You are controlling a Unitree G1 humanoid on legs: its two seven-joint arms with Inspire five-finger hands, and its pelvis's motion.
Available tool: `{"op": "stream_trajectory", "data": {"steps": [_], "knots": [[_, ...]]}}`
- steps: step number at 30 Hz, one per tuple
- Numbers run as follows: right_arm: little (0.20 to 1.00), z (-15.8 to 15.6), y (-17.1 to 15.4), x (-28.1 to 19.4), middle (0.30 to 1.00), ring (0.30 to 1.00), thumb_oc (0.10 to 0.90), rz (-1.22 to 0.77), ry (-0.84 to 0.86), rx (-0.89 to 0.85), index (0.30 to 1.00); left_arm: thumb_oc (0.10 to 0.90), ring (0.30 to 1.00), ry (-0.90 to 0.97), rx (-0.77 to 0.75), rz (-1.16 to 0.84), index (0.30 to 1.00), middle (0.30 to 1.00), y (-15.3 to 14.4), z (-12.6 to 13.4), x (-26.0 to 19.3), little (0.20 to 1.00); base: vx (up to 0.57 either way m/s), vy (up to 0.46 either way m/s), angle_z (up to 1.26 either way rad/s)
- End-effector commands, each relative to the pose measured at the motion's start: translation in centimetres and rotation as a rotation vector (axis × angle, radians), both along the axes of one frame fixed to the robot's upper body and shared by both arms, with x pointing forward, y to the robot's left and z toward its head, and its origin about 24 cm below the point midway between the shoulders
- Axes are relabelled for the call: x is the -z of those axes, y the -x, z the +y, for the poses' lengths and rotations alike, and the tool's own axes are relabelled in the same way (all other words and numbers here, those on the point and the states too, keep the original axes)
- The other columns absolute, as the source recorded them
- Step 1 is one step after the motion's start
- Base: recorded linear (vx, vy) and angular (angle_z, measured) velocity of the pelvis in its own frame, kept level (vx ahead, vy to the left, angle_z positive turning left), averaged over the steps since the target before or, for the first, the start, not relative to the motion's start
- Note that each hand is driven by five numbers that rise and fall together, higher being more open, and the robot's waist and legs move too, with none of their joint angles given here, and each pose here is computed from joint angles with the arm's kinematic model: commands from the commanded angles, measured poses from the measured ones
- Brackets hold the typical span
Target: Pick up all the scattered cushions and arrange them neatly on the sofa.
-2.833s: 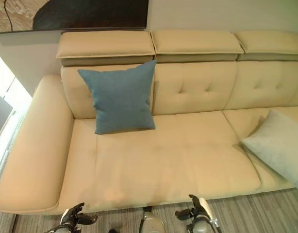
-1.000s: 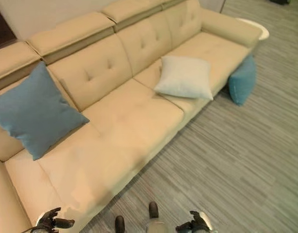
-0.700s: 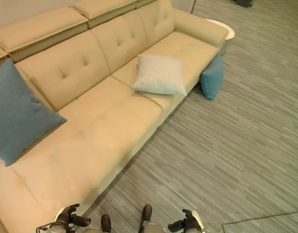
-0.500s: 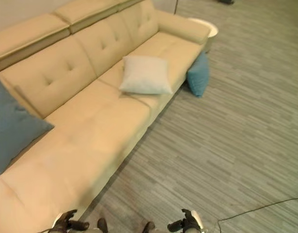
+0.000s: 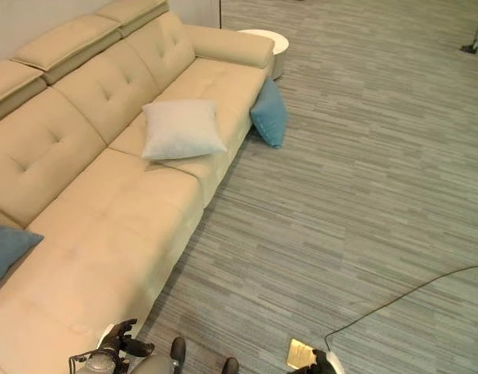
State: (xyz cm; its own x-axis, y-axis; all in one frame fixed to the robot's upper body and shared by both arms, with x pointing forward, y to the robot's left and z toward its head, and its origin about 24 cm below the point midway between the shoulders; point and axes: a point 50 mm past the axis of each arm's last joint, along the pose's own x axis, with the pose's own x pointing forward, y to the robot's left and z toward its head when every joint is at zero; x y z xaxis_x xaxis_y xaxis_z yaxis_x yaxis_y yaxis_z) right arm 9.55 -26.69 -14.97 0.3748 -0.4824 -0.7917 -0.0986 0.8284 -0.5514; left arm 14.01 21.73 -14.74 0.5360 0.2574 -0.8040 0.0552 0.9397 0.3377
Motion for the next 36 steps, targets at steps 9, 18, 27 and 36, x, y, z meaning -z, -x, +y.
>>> {"op": "stream_trajectory", "data": {"steps": [9, 18, 27, 36], "knots": [[0.9, -0.2, -2.6, -0.9, 0.9, 0.9, 0.8, -0.088, 0.02, -0.028, 0.9, 0.8, 0.9, -0.018, -0.034, -0.033, 0.9, 0.9, -0.1, 1.1, -0.4, 0.9, 0.21, 0.098, -0.45], [0.9, -0.1, -4.6, -1.6, 0.9, 0.9, 0.8, -0.13, 0.023, -0.095, 0.9, 0.8, 0.9, -0.036, -0.025, -0.04, 0.9, 0.9, -0.5, 1.4, -0.6, 0.9, 0.3, -0.075, 0.08], [0.9, 0.1, -4.4, -1.5, 0.9, 0.9, 0.8, -0.144, 0.013, -0.091, 0.9, 0.8, 0.9, -0.005, -0.035, -0.017, 0.9, 0.9, 0.2, 0.5, -0.1, 0.9, 0.26, -0.236, 0.3], [0.9, -0.9, -4.0, -1.8, 0.9, 0.9, 0.8, -0.162, 0.027, -0.031, 0.9, 0.8, 0.9, 0.0, 0.033, -0.019, 0.9, 0.9, -0.5, -0.6, -0.1, 0.9, 0.27, -0.138, 0.29]]}}
